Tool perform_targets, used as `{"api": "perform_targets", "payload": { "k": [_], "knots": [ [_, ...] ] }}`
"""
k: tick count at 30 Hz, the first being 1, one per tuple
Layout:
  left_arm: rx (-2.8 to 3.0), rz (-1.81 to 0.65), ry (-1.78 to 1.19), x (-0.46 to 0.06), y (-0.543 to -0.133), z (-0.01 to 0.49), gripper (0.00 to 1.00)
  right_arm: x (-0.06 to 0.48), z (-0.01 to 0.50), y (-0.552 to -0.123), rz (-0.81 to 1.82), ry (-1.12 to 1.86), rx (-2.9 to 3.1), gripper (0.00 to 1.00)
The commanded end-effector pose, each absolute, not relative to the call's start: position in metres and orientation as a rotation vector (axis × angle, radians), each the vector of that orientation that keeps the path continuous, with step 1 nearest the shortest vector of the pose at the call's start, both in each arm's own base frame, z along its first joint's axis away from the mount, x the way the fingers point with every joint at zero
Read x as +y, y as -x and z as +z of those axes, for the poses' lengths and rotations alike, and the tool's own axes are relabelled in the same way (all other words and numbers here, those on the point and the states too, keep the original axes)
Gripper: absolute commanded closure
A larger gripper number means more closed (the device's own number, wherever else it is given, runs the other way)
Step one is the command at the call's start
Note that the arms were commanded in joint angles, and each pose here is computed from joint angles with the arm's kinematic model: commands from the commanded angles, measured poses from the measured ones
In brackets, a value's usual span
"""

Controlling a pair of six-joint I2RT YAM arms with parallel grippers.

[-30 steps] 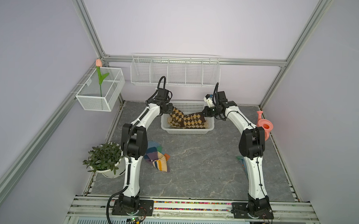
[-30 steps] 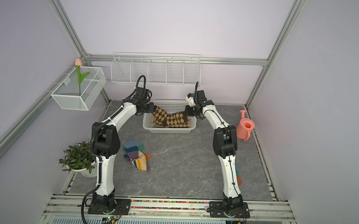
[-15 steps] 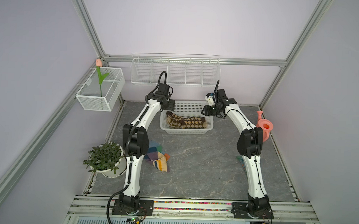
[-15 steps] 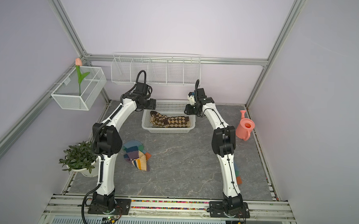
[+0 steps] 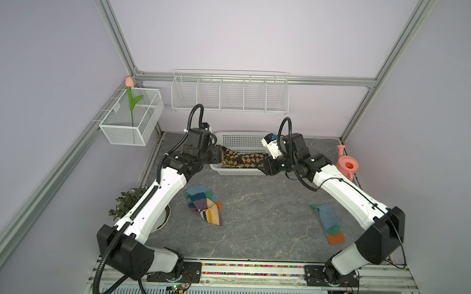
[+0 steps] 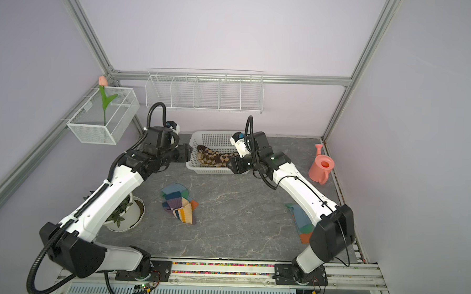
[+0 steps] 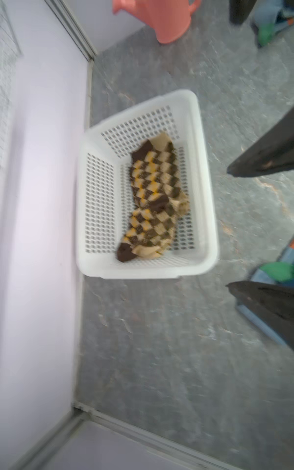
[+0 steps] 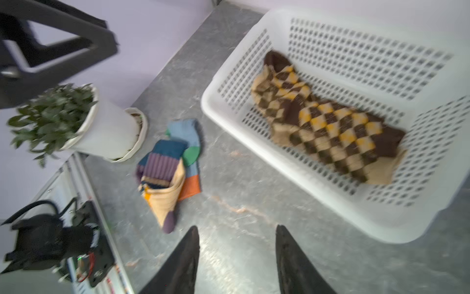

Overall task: Place the socks together as a pair
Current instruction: Place a pair of socks in the bin, then pick up the sock at the center of the board.

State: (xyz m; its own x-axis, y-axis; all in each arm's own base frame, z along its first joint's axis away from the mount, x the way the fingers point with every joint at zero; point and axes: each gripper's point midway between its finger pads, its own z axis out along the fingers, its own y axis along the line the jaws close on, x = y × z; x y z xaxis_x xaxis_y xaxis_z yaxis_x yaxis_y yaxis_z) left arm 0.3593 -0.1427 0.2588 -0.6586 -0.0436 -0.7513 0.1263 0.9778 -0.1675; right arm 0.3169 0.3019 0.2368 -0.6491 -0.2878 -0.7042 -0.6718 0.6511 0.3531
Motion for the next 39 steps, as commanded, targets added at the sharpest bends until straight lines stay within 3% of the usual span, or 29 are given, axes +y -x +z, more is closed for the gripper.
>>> {"api": "perform_targets", "payload": {
  "k": [1, 7, 13, 16, 21, 25, 32, 34, 39],
  "knots": [
    [2.388, -0.220, 0.086, -0.123, -0.327, 0.197, 0.34, 0.330, 0.195, -0.281, 0.976, 0.766, 2.283, 0.49],
    [2.349, -0.110, 0.291, -0.076, -0.282, 0.158, 0.33, 0.385, 0.144, -0.221, 0.925, 1.068, 2.311, 0.49],
    [2.183, -0.251, 0.554, -0.037, -0.277, 0.144, 0.31, 0.442, 0.151, -0.204, 0.879, 1.261, 2.156, 0.48],
    [2.165, -0.265, 0.605, -0.029, -0.278, 0.134, 0.30, 0.463, 0.150, -0.203, 0.837, 1.325, 2.120, 0.43],
    [2.150, -0.317, 0.660, -0.025, -0.285, 0.119, 0.30, 0.494, 0.137, -0.203, 0.753, 1.419, 2.092, 0.27],
    [2.107, -0.352, 0.702, -0.019, -0.286, 0.119, 0.31, 0.508, 0.116, -0.203, 0.682, 1.480, 2.110, 0.25],
    [2.049, -0.367, 0.719, -0.011, -0.284, 0.133, 0.32, 0.509, 0.081, -0.209, 0.589, 1.518, 2.170, 0.36],
    [2.049, -0.382, 0.711, -0.013, -0.285, 0.133, 0.32, 0.509, 0.077, -0.210, 0.576, 1.522, 2.179, 0.45],
    [2.083, -0.418, 0.685, -0.021, -0.289, 0.128, 0.32, 0.504, 0.079, -0.212, 0.534, 1.522, 2.192, 0.78]
  ]
}}
